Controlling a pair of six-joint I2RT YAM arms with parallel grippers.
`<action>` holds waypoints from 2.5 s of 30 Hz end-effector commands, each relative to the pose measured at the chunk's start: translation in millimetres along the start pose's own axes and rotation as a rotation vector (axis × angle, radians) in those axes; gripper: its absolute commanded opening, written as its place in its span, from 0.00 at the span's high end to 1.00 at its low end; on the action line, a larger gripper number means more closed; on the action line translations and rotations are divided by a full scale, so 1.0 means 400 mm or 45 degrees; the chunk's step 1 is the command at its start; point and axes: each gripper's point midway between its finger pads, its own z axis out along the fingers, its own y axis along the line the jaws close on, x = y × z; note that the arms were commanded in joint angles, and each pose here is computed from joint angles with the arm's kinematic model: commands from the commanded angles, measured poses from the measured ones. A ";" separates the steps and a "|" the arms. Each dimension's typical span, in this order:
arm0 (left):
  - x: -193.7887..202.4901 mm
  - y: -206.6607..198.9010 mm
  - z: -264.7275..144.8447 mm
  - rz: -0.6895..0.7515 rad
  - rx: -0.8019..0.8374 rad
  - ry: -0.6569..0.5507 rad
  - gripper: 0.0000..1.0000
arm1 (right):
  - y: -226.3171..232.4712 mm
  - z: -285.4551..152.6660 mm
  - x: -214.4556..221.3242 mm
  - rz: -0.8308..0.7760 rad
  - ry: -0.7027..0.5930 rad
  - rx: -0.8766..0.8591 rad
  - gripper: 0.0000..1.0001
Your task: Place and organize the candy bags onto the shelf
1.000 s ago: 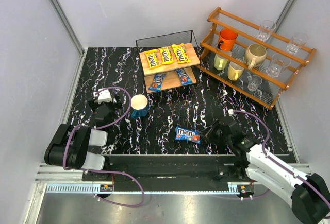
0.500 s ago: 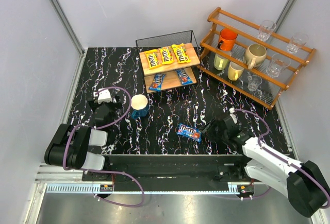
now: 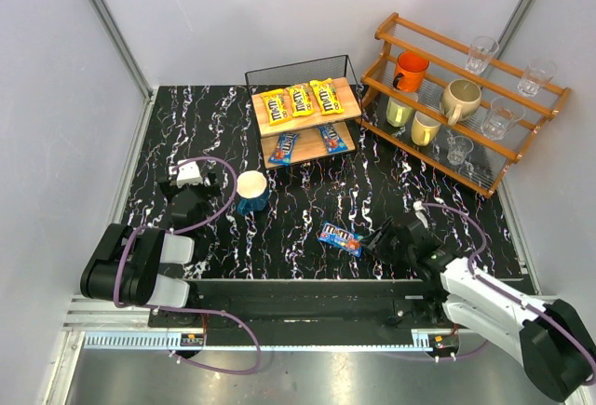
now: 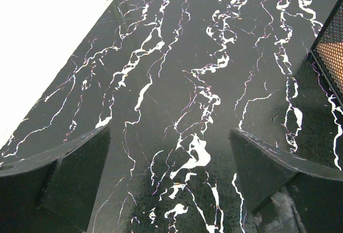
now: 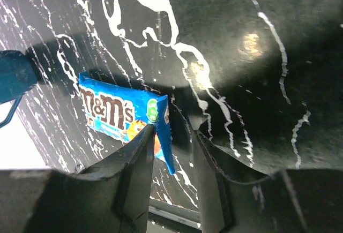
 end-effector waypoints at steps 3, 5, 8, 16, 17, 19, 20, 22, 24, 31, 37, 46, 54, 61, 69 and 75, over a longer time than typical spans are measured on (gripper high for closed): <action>-0.078 -0.002 0.016 -0.068 -0.005 -0.128 0.01 | 0.043 0.029 0.017 -0.087 0.040 -0.154 0.56; -0.076 -0.001 0.015 -0.067 -0.005 -0.126 0.01 | 0.061 0.034 0.015 -0.102 0.034 -0.203 0.56; -0.078 -0.002 0.016 -0.070 -0.005 -0.128 0.01 | 0.062 0.040 0.020 -0.125 0.045 -0.213 0.56; -0.078 -0.002 0.016 -0.070 -0.005 -0.128 0.01 | 0.066 0.041 0.013 -0.155 0.023 -0.228 0.53; -0.076 -0.001 0.015 -0.067 -0.005 -0.126 0.01 | 0.065 0.043 0.014 -0.158 0.024 -0.227 0.53; -0.078 -0.002 0.016 -0.070 -0.005 -0.128 0.01 | 0.061 0.049 0.015 -0.161 0.027 -0.220 0.52; -0.078 -0.002 0.016 -0.070 -0.005 -0.128 0.01 | 0.062 0.051 0.018 -0.165 0.037 -0.220 0.52; -0.078 -0.002 0.016 -0.068 -0.005 -0.128 0.01 | 0.061 0.060 0.028 -0.176 0.067 -0.223 0.51; -0.078 -0.002 0.016 -0.070 -0.005 -0.128 0.01 | 0.056 0.071 0.037 -0.184 0.095 -0.206 0.51; -0.078 -0.002 0.016 -0.070 -0.005 -0.128 0.01 | 0.063 0.091 0.049 -0.168 0.131 -0.218 0.68; -0.076 -0.002 0.015 -0.069 -0.005 -0.126 0.01 | 0.067 0.090 0.043 -0.180 0.118 -0.222 0.71; -0.078 -0.002 0.016 -0.068 -0.005 -0.128 0.01 | 0.069 0.084 0.038 -0.195 0.101 -0.235 0.81; -0.077 -0.002 0.016 -0.067 -0.005 -0.126 0.01 | 0.082 0.079 0.029 -0.192 0.075 -0.261 1.00; -0.076 -0.003 0.015 -0.069 -0.003 -0.126 0.01 | 0.183 0.045 -0.044 -0.168 -0.071 -0.348 1.00; -0.078 -0.002 0.016 -0.068 -0.005 -0.128 0.01 | 0.337 0.031 -0.132 -0.228 -0.223 -0.454 1.00; -0.078 -0.002 0.016 -0.070 -0.003 -0.128 0.01 | 0.437 0.081 -0.168 -0.256 -0.256 -0.518 1.00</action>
